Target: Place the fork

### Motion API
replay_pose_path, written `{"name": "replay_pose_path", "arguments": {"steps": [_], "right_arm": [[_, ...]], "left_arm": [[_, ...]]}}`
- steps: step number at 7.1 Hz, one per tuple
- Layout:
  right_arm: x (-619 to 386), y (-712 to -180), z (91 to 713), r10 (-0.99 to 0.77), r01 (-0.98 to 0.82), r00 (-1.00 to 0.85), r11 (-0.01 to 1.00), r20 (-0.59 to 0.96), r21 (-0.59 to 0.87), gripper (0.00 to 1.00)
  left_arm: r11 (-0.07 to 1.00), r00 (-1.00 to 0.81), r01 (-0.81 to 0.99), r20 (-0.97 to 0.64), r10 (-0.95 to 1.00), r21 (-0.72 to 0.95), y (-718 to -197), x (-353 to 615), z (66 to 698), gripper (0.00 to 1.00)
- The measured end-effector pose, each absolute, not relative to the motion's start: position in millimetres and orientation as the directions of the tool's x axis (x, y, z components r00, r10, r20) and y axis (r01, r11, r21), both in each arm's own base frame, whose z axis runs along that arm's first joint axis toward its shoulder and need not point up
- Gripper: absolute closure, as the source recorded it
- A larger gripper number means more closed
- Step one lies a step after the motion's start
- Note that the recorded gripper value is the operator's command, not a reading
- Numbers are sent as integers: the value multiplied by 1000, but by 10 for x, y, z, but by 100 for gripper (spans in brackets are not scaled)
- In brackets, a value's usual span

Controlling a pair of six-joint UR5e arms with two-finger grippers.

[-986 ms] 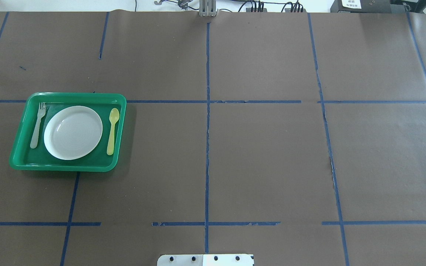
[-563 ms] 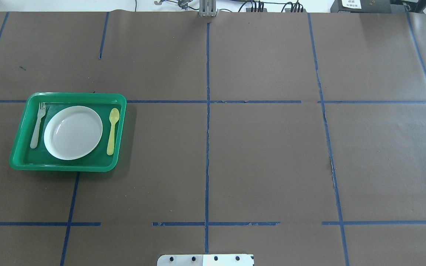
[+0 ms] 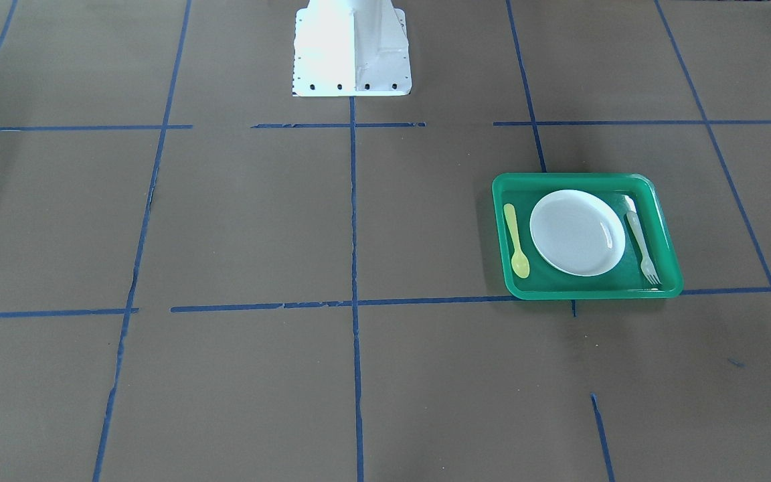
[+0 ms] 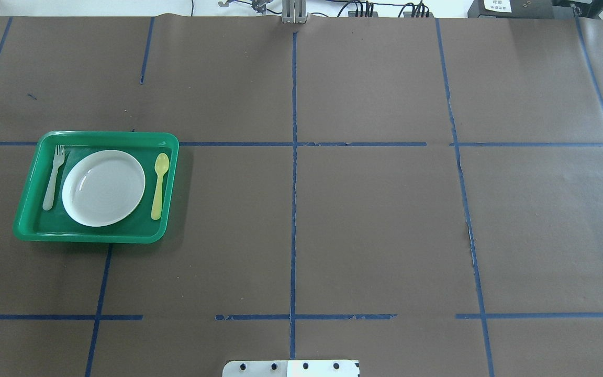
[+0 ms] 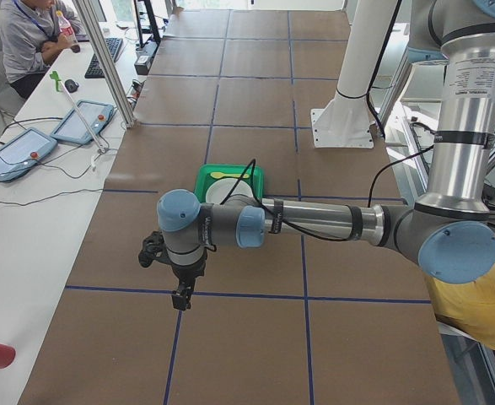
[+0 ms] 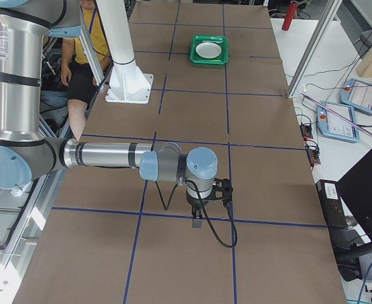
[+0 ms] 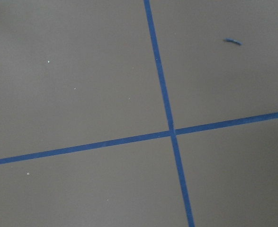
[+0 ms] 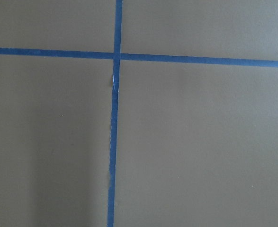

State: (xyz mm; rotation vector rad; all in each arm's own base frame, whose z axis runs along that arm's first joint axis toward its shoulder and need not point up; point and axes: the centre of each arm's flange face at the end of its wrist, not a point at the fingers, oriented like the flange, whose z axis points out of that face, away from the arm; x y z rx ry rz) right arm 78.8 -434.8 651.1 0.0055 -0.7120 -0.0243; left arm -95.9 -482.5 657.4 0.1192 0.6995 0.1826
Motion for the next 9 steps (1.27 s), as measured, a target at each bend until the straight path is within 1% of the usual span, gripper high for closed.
{"name": "replay_pose_path", "arguments": {"steps": [1, 3, 7, 9], "right_arm": [[788, -4348, 6511, -24, 20, 757, 1000, 653, 13, 0], [787, -4348, 6511, -24, 20, 757, 1000, 653, 13, 0], [788, -4348, 6511, -24, 20, 757, 1000, 653, 13, 0], [788, -4348, 6511, -24, 20, 757, 1000, 653, 13, 0]], "left_arm": [[979, 723, -106, -663, 194, 172, -4681, -988, 6632, 0], [983, 703, -64, -692, 166, 170, -4573, -1153, 6674, 0], [992, 695, -40, -711, 112, 117, -4534, -1276, 6810, 0], [988, 691, -70, -708, 148, 139, -4532, -1337, 6912, 0]]}}
